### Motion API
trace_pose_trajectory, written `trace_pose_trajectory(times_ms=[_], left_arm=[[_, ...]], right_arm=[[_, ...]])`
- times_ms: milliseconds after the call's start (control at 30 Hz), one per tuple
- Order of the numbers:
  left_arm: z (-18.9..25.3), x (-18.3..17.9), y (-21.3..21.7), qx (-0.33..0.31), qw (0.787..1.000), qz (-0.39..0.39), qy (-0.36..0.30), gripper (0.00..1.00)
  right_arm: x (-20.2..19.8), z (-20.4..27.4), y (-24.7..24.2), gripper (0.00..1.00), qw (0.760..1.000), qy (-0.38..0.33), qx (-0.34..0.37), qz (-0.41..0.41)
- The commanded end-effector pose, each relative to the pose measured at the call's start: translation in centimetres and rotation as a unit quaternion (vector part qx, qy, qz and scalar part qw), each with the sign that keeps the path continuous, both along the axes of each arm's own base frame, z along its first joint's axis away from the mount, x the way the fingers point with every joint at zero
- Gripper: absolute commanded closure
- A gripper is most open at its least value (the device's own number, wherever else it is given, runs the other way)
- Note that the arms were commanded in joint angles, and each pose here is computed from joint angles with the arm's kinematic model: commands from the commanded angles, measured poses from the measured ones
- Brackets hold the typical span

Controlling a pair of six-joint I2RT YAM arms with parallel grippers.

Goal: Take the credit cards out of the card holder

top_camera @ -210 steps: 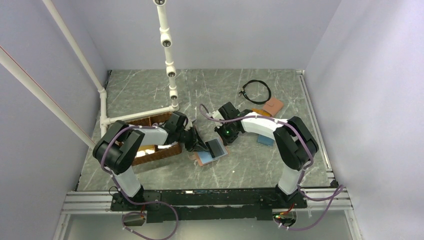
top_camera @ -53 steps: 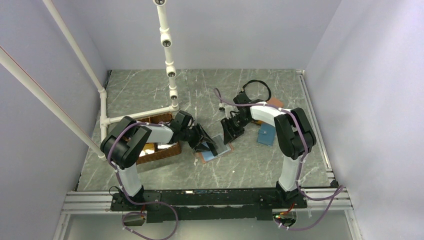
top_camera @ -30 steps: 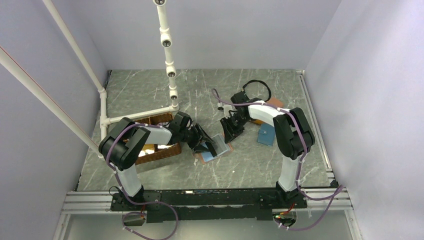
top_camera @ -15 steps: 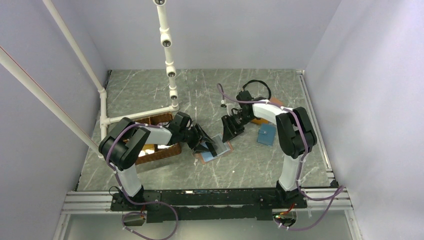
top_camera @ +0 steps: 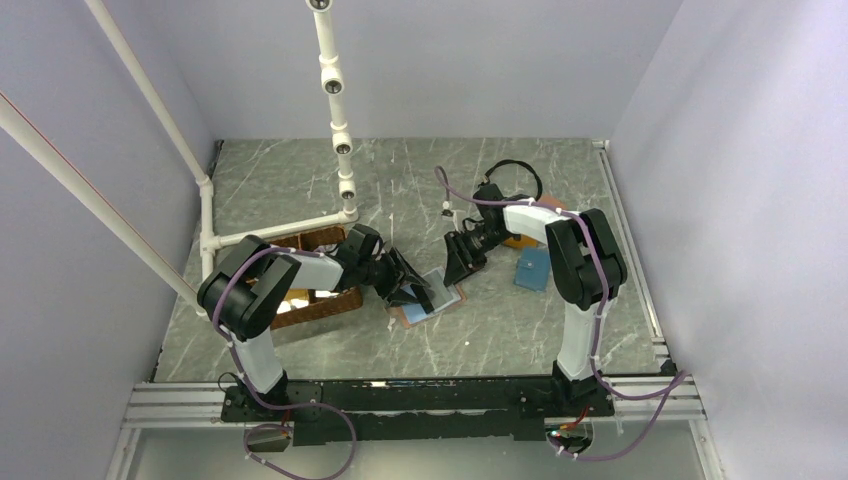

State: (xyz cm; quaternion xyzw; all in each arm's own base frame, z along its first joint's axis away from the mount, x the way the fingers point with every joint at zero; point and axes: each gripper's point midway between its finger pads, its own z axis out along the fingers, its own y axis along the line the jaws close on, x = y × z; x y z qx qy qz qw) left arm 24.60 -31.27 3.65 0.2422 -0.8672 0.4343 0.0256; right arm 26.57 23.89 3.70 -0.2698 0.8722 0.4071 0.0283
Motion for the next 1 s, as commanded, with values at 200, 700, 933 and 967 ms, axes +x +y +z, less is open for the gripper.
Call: trace_pose_trajectory(times_ms=[200, 700, 933, 967], left_arm=[[-2.9, -1.0, 1.4, 0.046, 0.999, 0.009, 0.028, 0.42], [-2.8, -0.9, 1.3, 0.042, 0.999, 0.009, 0.026, 0.42], [-2.8, -0.9, 1.4, 0.044, 0.999, 0.010, 0.027, 0.43], [-2.8, -0.9, 1.5, 0.044, 0.999, 0.010, 0.026, 0.43]], right_arm=[[-1.1, 2.0, 2.0, 0.63, 0.996, 0.031, 0.077, 0.022], [-1.7, 0.2, 2.6, 0.50, 0.996, 0.063, 0.056, 0.012], [-1.5, -0.6, 2.5, 0.66, 0.996, 0.074, 0.042, 0.001], [-1.5, -0.7, 2.4, 0.69, 0.997, 0.073, 0.038, -0.001]])
